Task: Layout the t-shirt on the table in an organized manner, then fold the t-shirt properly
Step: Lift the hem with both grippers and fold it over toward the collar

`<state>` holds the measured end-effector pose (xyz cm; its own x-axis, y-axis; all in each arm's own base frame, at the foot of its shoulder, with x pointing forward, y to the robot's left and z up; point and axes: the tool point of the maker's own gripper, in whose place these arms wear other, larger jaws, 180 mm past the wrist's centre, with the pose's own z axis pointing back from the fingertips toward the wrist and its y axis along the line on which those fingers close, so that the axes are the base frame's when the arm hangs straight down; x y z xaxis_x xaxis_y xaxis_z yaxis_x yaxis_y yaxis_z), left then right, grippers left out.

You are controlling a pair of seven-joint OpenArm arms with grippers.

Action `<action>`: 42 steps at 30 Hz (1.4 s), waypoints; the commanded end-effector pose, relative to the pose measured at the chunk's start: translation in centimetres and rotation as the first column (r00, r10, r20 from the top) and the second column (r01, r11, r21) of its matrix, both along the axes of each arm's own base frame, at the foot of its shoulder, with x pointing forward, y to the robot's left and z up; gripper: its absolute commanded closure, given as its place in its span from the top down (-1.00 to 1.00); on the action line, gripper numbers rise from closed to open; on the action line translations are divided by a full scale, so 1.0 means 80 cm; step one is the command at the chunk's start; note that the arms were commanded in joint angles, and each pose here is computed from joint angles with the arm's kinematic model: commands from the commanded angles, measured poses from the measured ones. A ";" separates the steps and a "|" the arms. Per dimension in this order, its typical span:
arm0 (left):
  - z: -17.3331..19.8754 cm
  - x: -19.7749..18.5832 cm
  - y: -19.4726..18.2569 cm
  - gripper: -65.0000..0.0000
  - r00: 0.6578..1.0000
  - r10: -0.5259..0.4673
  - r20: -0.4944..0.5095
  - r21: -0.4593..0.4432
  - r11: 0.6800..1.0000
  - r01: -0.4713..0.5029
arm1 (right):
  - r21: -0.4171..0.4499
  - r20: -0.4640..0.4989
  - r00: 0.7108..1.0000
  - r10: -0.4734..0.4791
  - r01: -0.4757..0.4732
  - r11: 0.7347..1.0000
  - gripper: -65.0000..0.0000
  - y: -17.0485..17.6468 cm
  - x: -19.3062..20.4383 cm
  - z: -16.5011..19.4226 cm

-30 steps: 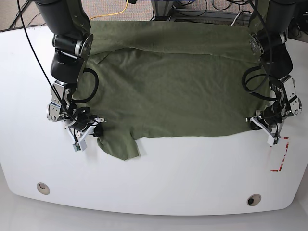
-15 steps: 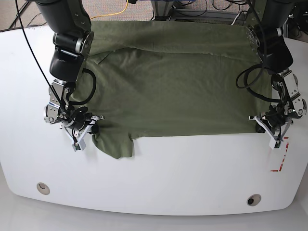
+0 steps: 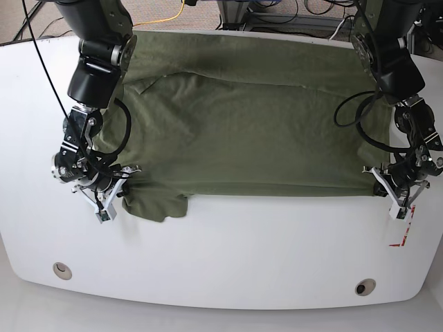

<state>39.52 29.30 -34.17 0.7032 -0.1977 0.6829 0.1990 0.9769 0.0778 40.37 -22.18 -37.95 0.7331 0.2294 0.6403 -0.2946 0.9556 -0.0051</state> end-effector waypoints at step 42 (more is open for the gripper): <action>-0.015 -0.118 0.041 -1.00 0.995 -0.033 -0.094 0.234 0.971 0.054 | -0.385 -0.179 0.983 -0.037 -0.035 0.922 -1.00 -0.035 -0.206 0.031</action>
